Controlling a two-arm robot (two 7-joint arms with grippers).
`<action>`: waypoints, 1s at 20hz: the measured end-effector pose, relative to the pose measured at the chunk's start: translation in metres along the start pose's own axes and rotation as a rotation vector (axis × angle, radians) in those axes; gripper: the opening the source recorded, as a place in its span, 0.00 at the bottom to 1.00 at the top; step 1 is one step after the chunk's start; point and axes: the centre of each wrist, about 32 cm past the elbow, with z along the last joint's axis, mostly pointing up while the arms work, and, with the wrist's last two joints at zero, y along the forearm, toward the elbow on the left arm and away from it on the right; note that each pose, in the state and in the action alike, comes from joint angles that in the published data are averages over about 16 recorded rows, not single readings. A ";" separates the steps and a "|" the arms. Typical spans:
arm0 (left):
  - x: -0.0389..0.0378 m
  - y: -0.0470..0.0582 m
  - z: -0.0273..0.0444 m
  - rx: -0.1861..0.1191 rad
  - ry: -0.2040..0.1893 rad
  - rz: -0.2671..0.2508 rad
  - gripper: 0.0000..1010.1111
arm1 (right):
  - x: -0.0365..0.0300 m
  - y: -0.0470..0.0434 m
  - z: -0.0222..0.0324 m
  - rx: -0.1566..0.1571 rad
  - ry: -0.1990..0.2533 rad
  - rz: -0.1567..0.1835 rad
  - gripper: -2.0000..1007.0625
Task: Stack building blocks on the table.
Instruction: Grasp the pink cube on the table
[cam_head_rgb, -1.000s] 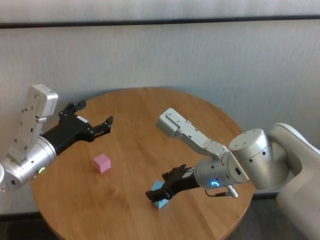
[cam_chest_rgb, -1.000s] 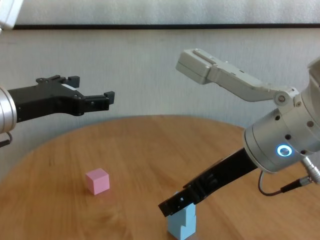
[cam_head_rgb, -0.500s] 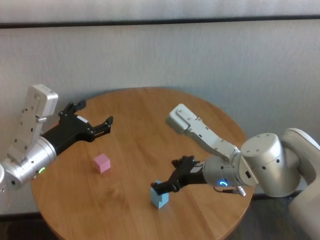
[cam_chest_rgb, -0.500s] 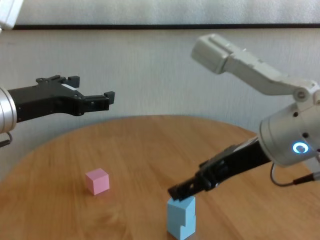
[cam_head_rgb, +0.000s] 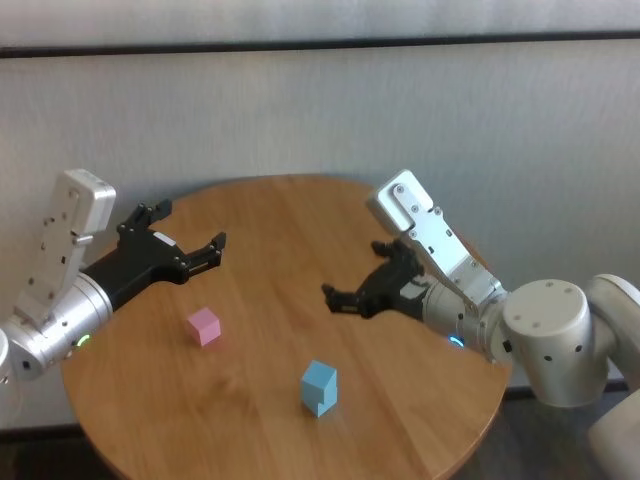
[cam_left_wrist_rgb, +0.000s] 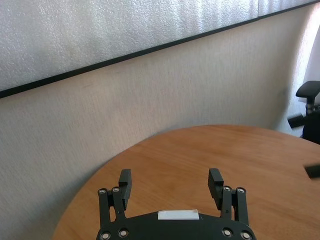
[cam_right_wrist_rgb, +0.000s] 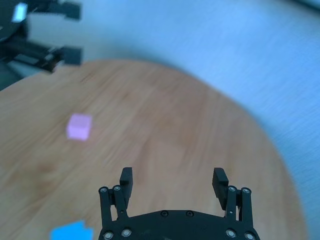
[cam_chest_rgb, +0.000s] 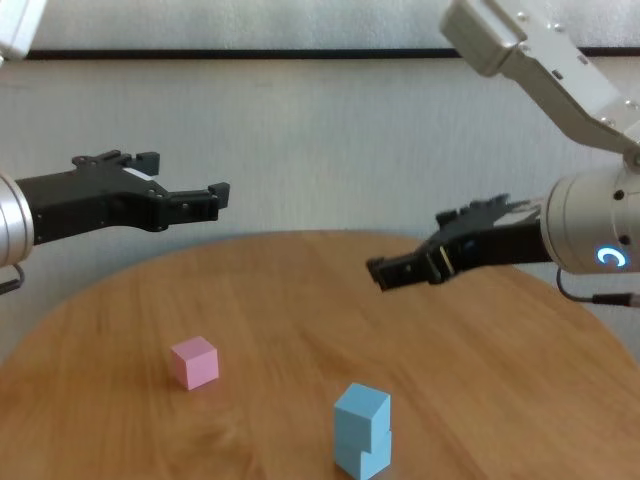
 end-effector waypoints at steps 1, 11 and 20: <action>0.0000 0.000 0.0000 0.000 0.000 0.000 0.99 | 0.0001 0.0009 -0.0014 0.017 -0.009 -0.026 1.00; 0.0000 0.000 0.0000 0.000 0.000 -0.001 0.99 | 0.0018 0.0137 -0.0137 0.099 -0.096 -0.188 1.00; 0.0091 0.007 0.0025 0.035 0.037 -0.024 0.99 | 0.0035 0.0161 -0.0154 0.097 -0.113 -0.203 1.00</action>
